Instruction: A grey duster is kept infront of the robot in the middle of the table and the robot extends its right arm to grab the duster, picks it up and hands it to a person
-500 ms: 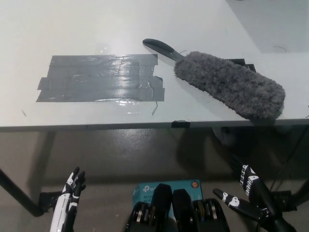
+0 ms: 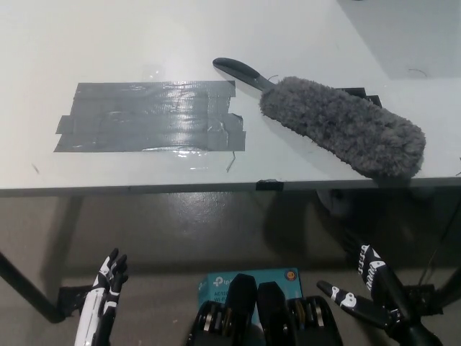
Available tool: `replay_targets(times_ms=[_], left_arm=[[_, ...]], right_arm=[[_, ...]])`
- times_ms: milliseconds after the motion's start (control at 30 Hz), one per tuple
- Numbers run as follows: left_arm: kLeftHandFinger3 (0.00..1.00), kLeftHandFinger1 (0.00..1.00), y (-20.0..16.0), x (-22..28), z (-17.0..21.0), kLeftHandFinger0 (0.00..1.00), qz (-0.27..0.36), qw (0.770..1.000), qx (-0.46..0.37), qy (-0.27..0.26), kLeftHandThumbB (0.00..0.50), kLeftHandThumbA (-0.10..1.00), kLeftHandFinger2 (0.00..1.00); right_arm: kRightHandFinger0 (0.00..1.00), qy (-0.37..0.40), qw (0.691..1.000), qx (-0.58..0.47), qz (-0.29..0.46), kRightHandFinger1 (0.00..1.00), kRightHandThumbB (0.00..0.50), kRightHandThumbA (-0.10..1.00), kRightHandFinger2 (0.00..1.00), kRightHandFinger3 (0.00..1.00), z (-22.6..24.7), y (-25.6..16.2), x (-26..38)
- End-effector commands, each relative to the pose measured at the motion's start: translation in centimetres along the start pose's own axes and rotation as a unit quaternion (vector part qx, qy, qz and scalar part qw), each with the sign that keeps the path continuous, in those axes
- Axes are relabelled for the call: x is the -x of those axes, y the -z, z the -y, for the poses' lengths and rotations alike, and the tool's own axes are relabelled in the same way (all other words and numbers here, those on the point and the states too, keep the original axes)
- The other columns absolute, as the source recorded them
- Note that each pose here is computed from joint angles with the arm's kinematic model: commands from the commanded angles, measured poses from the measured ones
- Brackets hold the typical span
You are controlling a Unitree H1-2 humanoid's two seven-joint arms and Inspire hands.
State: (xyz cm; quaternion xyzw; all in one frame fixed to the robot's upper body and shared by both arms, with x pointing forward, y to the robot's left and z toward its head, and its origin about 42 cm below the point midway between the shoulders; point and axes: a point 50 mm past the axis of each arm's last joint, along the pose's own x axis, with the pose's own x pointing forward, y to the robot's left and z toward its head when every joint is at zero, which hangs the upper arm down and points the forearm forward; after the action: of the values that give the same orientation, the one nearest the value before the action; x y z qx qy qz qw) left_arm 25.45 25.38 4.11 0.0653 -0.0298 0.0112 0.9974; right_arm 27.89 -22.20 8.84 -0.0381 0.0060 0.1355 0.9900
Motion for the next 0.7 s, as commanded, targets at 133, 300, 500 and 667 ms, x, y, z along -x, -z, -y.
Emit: replay_targets(times_ms=[133,300,500,667], left_arm=[[1.00,1.00,-1.01,-0.59,-0.44,1.00,0.035,0.999,-0.013,0.003,0.317,0.90,1.00],[1.00,1.00,-1.04,-0.67,-0.40,1.00,0.036,0.999,-0.015,0.004,0.318,0.88,1.00],[1.00,1.00,-0.89,-0.66,-0.43,1.00,0.032,0.999,-0.018,0.005,0.306,0.85,1.00],[1.00,1.00,-0.93,-0.65,-0.45,1.00,0.032,0.999,-0.023,0.007,0.297,0.86,1.00]], right_arm=[[1.00,-0.009,0.999,0.016,0.047,1.00,0.408,0.93,1.00,1.00,0.18,-1.72,-0.46],[1.00,-0.008,0.999,0.015,0.047,1.00,0.407,0.93,1.00,1.00,0.19,-1.65,-0.60],[1.00,-0.009,0.999,0.016,0.046,1.00,0.398,0.93,1.00,1.00,0.07,-1.61,-0.55],[1.00,-0.010,0.999,0.019,0.047,1.00,0.390,0.94,1.00,1.00,0.02,-1.65,-0.63]])
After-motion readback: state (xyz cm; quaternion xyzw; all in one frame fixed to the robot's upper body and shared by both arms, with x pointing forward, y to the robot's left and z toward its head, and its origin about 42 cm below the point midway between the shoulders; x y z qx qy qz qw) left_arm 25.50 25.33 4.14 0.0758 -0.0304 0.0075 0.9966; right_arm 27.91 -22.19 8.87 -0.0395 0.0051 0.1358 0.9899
